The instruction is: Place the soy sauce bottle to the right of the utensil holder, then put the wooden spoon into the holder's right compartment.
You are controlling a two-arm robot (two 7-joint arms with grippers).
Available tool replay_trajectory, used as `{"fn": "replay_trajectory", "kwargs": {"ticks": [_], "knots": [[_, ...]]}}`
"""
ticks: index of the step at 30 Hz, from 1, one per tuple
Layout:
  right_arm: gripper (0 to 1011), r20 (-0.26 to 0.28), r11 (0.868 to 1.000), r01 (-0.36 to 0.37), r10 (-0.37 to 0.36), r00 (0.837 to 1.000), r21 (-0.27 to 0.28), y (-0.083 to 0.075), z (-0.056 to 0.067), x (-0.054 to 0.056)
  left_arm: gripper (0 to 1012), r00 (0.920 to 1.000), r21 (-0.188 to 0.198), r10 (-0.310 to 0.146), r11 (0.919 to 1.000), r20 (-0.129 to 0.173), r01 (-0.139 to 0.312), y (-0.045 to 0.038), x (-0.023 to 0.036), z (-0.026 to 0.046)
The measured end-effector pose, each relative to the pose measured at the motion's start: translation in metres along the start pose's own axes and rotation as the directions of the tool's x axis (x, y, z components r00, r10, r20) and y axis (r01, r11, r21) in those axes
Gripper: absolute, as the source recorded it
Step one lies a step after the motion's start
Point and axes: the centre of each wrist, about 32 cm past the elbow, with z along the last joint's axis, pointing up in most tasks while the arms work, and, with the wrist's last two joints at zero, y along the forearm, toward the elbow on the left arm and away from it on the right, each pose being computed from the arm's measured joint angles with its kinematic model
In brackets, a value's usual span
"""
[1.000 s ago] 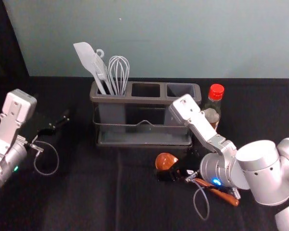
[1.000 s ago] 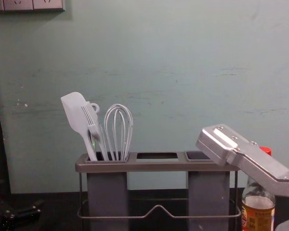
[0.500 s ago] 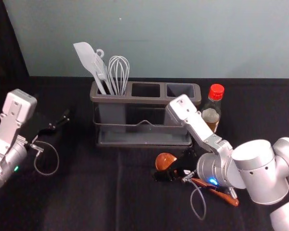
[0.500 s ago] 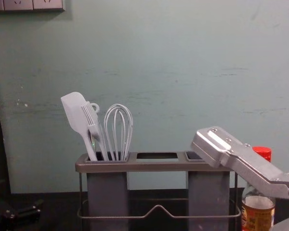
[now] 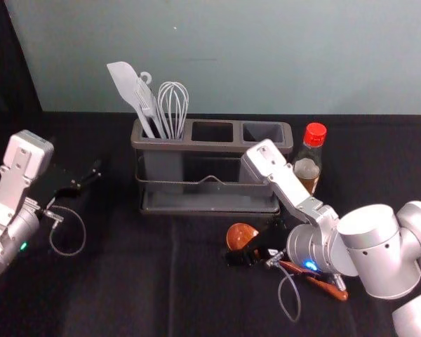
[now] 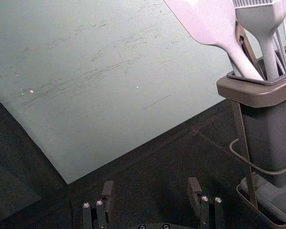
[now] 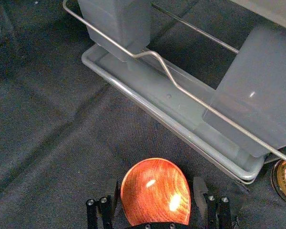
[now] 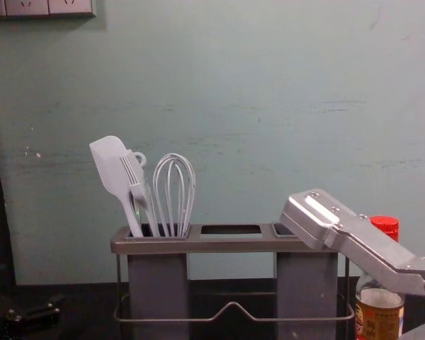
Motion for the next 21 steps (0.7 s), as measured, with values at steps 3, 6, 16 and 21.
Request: {"fn": "replay_trajectory", "kwargs": {"ticks": [3, 6, 16, 21], "knots": [[1002, 0.001, 1.000, 0.002, -0.002, 1.000, 0.000, -0.0008, -0.0004, 0.0003, 1000, 1.0000, 0.000, 0.000, 1.0000, 0.000, 0.000, 0.0000, 0.0000, 0.0000], [1002, 0.001, 1.000, 0.001, -0.001, 1.000, -0.001, -0.0011, -0.0006, 0.0005, 1000, 1.0000, 0.000, 0.000, 1.0000, 0.000, 0.000, 0.0000, 0.0000, 0.0000], [1002, 0.007, 1.000, -0.002, 0.002, 1.000, -0.007, -0.0005, -0.0008, -0.0008, 1000, 1.0000, 0.000, 0.000, 1.0000, 0.000, 0.000, 0.0000, 0.0000, 0.0000], [979, 0.010, 1.000, -0.002, 0.002, 1.000, -0.010, 0.0000, -0.0013, -0.0009, 1000, 1.0000, 0.000, 0.000, 1.0000, 0.000, 0.000, 0.0000, 0.0000, 0.0000]]}}
